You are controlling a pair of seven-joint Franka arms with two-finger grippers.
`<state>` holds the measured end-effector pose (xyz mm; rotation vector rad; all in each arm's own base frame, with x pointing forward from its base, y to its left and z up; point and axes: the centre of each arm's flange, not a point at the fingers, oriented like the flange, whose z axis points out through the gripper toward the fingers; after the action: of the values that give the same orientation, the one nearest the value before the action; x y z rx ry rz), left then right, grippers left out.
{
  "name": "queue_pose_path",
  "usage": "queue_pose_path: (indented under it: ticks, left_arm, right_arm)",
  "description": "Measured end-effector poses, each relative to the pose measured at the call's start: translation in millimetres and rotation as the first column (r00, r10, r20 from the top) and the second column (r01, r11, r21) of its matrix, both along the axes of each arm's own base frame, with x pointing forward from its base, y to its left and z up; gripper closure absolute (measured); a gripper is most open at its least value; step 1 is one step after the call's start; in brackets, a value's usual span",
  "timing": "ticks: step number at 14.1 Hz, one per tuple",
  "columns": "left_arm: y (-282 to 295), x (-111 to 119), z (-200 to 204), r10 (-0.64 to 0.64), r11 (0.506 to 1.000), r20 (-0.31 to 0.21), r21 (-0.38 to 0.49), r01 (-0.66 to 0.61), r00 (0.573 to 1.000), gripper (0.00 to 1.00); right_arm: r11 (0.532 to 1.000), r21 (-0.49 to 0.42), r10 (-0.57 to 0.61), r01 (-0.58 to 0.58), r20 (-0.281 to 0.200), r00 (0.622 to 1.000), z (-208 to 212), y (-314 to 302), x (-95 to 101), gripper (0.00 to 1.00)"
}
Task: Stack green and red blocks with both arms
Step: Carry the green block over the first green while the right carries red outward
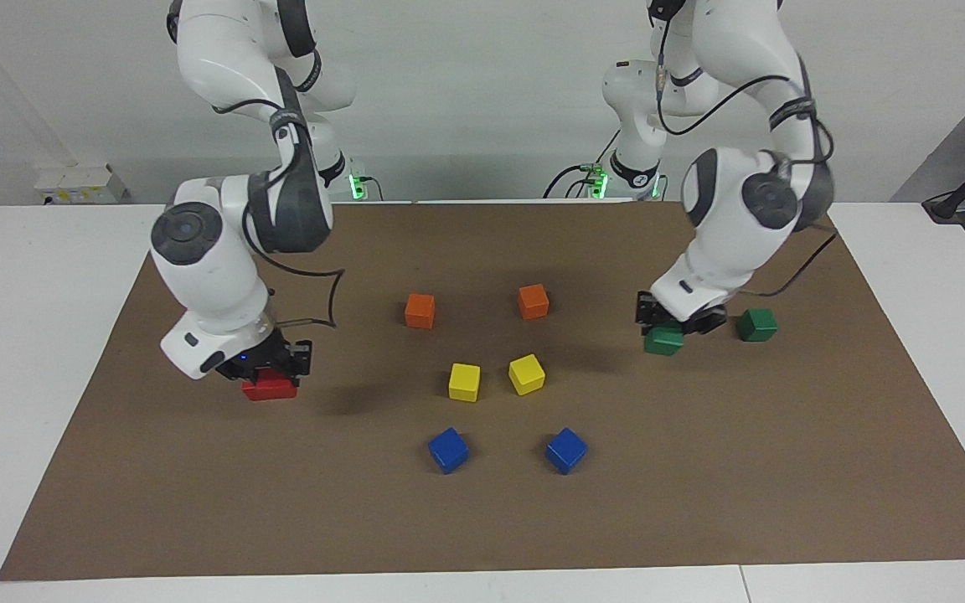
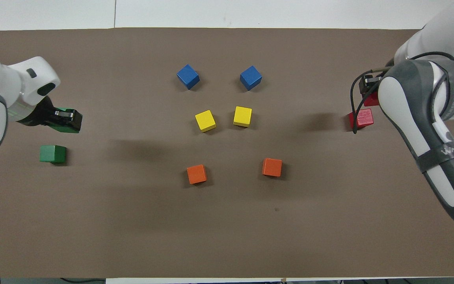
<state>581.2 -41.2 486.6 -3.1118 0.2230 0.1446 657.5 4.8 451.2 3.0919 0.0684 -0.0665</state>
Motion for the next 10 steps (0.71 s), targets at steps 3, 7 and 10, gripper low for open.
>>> queue_pose_path:
  ticks: [3, 7, 10]
  left_arm:
    - [51.8, -11.7, -23.1, 0.011, 1.000, -0.053, 0.028, -0.010, 0.999, 0.45]
    - [114.8, -20.4, -46.7, 0.040, 0.999, -0.018, 0.019, -0.040, 0.999, 0.45]
    - [126.5, -31.0, -72.0, 0.047, 0.999, 0.052, 0.020, -0.048, 0.998, 0.45]
  right_arm:
    - [1.000, 0.003, -0.028, 0.028, 0.028, 0.999, -25.1, -30.1, -15.8, 0.46]
    - [0.999, 0.006, -0.033, 0.033, 0.092, 0.995, -54.0, -37.1, -24.5, 0.46]
    - [1.000, 0.009, -0.018, 0.017, 0.110, 0.994, -54.8, -27.9, -25.9, 0.46]
